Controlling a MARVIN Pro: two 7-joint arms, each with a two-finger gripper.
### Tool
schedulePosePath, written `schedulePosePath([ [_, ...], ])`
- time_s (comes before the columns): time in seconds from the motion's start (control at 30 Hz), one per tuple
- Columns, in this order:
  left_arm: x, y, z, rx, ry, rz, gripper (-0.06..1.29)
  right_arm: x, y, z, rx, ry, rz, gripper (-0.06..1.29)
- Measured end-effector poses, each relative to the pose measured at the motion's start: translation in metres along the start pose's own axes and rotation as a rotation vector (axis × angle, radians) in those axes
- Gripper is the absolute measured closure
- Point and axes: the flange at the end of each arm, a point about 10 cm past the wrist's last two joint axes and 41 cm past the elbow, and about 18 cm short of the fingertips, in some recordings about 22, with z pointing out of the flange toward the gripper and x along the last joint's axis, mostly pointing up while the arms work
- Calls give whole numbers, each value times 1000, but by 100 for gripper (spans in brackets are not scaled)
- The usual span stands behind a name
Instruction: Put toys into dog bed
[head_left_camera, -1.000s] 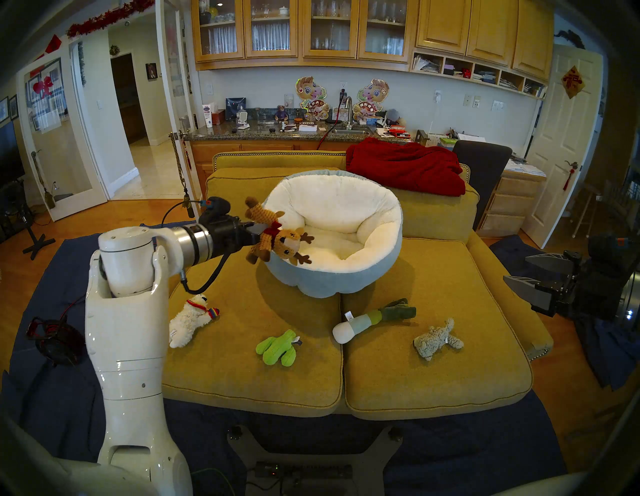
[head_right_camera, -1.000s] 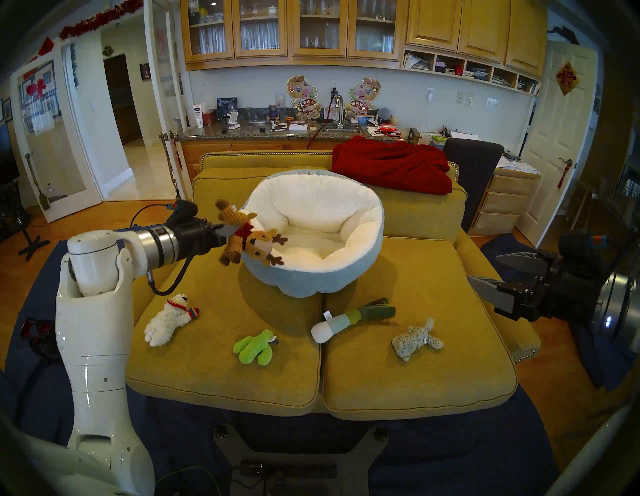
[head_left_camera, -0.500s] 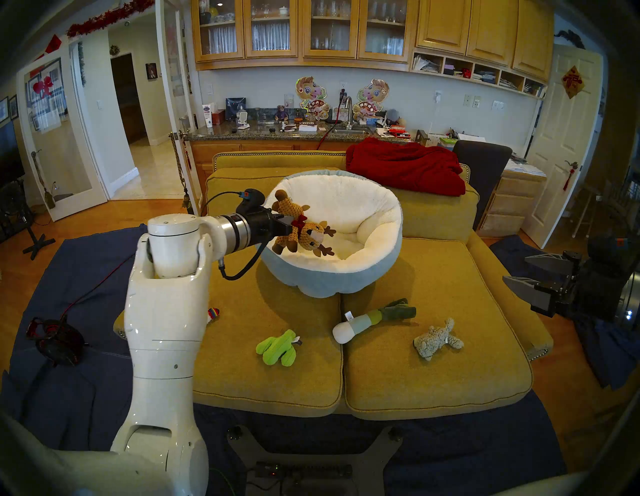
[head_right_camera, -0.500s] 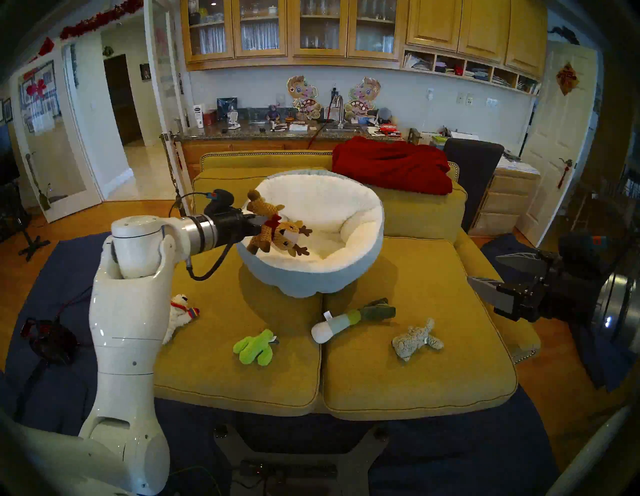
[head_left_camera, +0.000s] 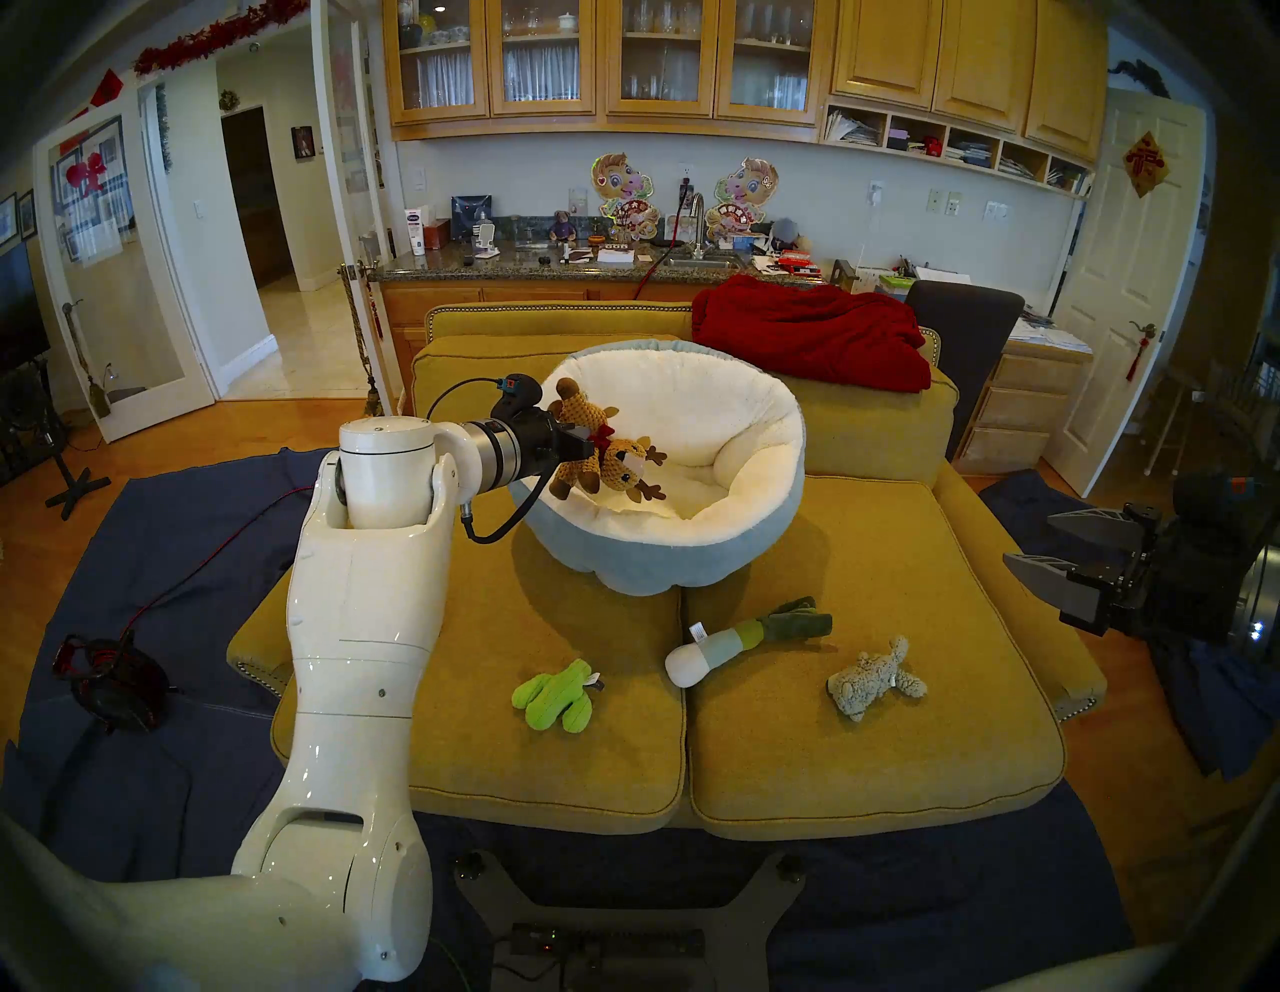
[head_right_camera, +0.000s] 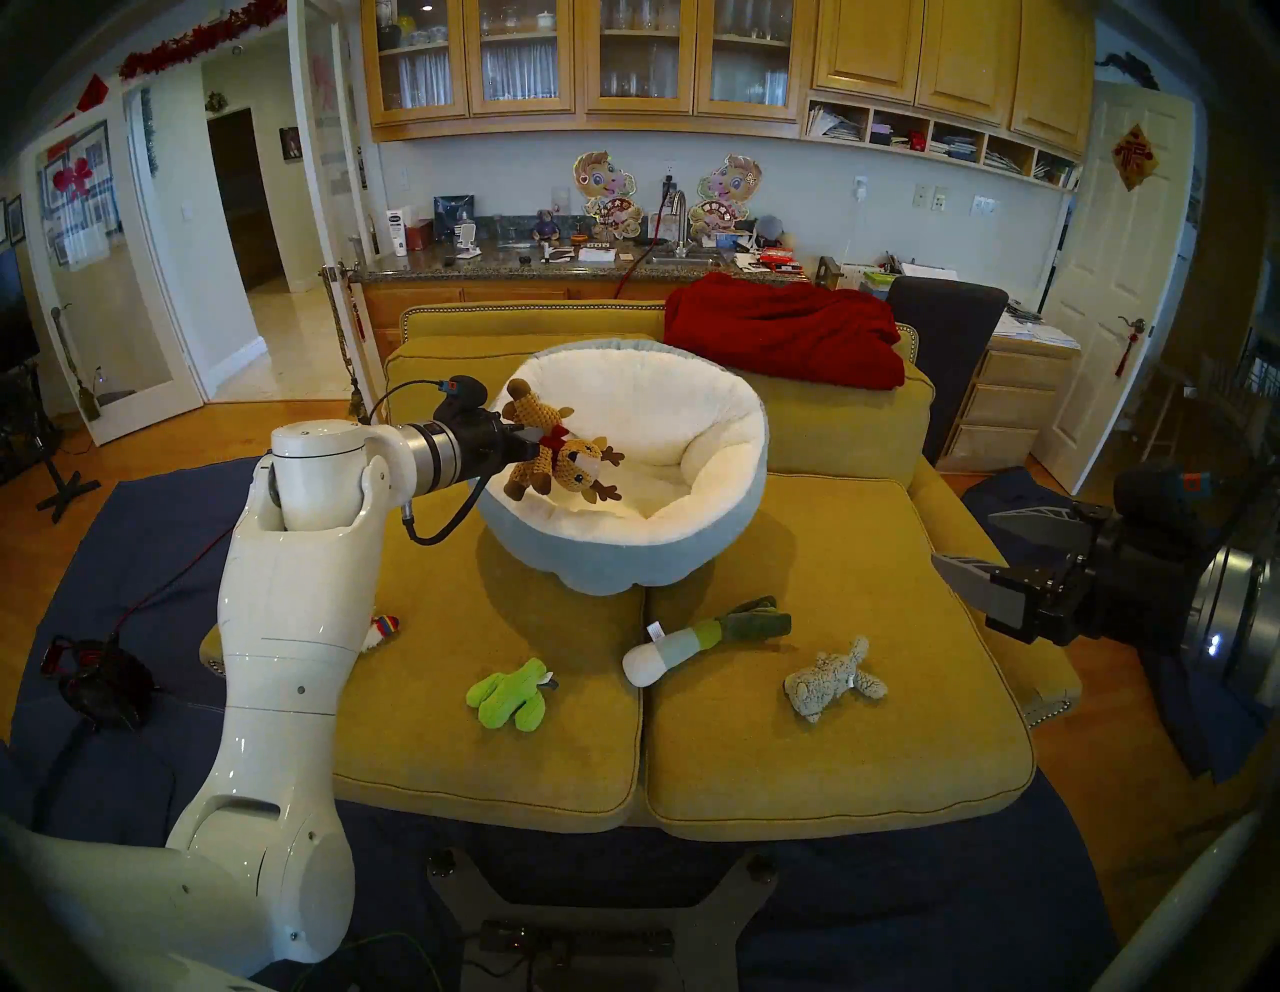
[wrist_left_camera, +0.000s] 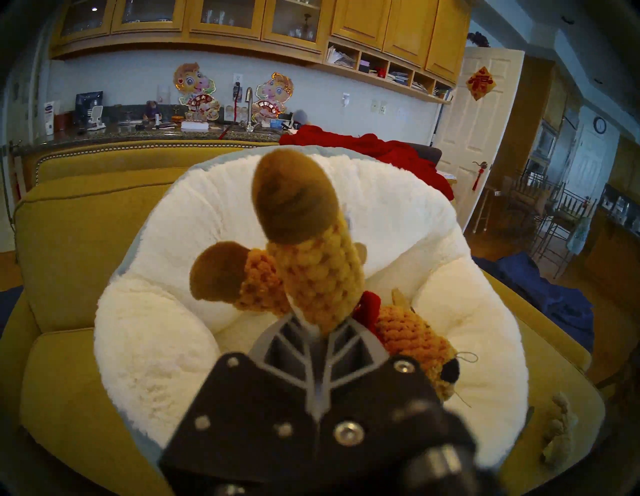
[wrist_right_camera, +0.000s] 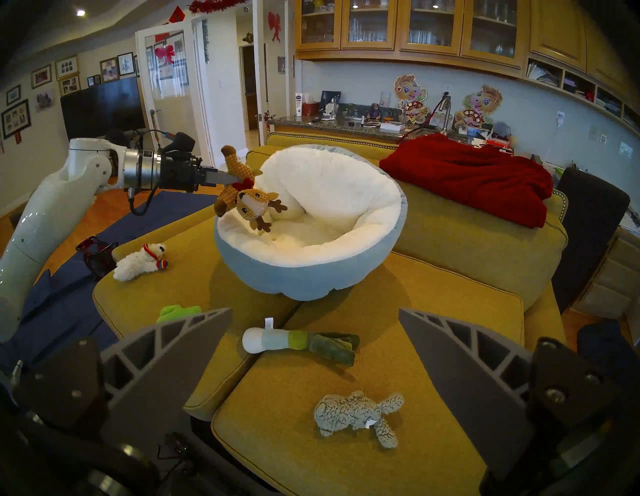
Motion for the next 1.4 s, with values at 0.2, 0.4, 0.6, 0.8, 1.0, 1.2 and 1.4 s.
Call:
schedulePosePath([
  [0.2,2,-8,11,41,-10,0,125,0,0,1,2,0,1,-3],
  [0.4,1,-14,23,73,-29,0,125,-1,0,1,4,-1,3,-3],
  [0.6,2,-17,35,100,-45,6,125,-1,0,1,5,-1,4,-3],
  [0.8,5,-18,46,125,-52,12,125,-1,-1,2,7,-1,5,-3],
  [1.0,12,-17,54,141,-40,14,125,-1,-1,2,8,-1,5,-3],
  [1.2,24,-17,60,154,-15,10,125,-1,-1,2,8,-1,6,-3],
  [1.4,29,-23,68,168,-5,-9,125,-1,-1,2,8,-1,6,-3],
])
